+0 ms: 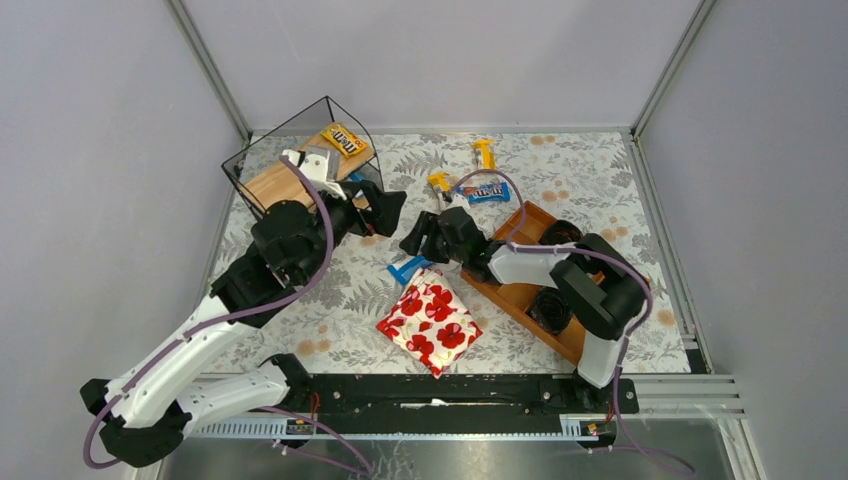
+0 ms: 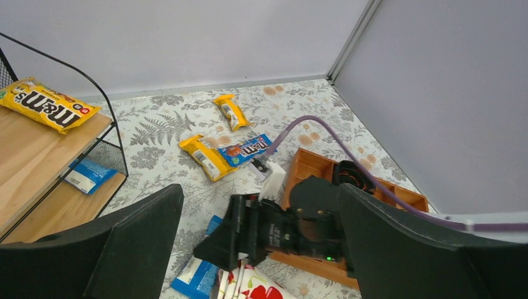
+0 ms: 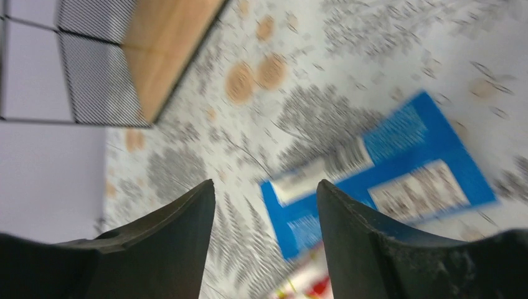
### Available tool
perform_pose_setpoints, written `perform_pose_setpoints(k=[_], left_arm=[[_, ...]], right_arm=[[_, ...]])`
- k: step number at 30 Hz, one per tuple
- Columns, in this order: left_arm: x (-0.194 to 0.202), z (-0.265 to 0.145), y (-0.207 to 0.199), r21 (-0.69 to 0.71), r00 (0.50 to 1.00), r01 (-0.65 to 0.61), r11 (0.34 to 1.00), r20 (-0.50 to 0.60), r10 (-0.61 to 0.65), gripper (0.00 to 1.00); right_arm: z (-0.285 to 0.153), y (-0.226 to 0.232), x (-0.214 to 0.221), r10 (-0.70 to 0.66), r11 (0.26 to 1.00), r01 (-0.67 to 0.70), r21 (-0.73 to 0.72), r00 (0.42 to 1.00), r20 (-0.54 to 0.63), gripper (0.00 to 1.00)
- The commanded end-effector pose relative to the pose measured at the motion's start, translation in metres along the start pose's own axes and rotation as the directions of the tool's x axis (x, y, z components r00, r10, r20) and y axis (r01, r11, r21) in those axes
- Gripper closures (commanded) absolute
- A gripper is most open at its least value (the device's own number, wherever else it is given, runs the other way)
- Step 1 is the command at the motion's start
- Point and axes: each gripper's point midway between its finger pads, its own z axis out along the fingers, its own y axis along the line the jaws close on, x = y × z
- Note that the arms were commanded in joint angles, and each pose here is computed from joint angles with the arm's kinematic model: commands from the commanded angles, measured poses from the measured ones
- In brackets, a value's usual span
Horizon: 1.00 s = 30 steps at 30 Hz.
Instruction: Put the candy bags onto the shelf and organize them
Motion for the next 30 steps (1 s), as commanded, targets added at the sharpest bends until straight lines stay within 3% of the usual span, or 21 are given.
perform_pose_setpoints(k=[1,10,20,26,30], left_arm=[[-0.002,0.014,0.006,-0.037,0.999,-0.011,0.999,0.033,0.012,0.01],[0.032,0.042,0.025,-0.139,0.995,-0.087,0.986,-0.057,0.080,0.01],[0.052,0.040,0.019,-0.132,0.985,-0.030,0.991,-0.170,0.007,0.01],[0.076,0.020,0.029,-0.167,0.968,-0.006,0.986,-0.248,-0.036,0.01],[0.065,0.016,0.029,-0.173,0.972,-0.001,0.985,-0.231,-0.040,0.01]], right_arm=[[-0.036,-0.029,0.011,-0.223,0.967,0.232,0.106,0.970,-0.093,0.29],[-0.040,-0.048,0.027,-0.170,0.969,0.191,0.157,0.976,-0.137,0.27],[0.002,-0.018,0.017,-0.050,0.998,0.053,0.045,0.997,-0.057,0.22],[0.027,0.016,0.036,0.081,0.987,-0.096,-0.125,0.989,-0.125,0.22],[0.033,0.041,0.036,0.061,0.980,-0.083,-0.184,0.991,-0.120,0.22]])
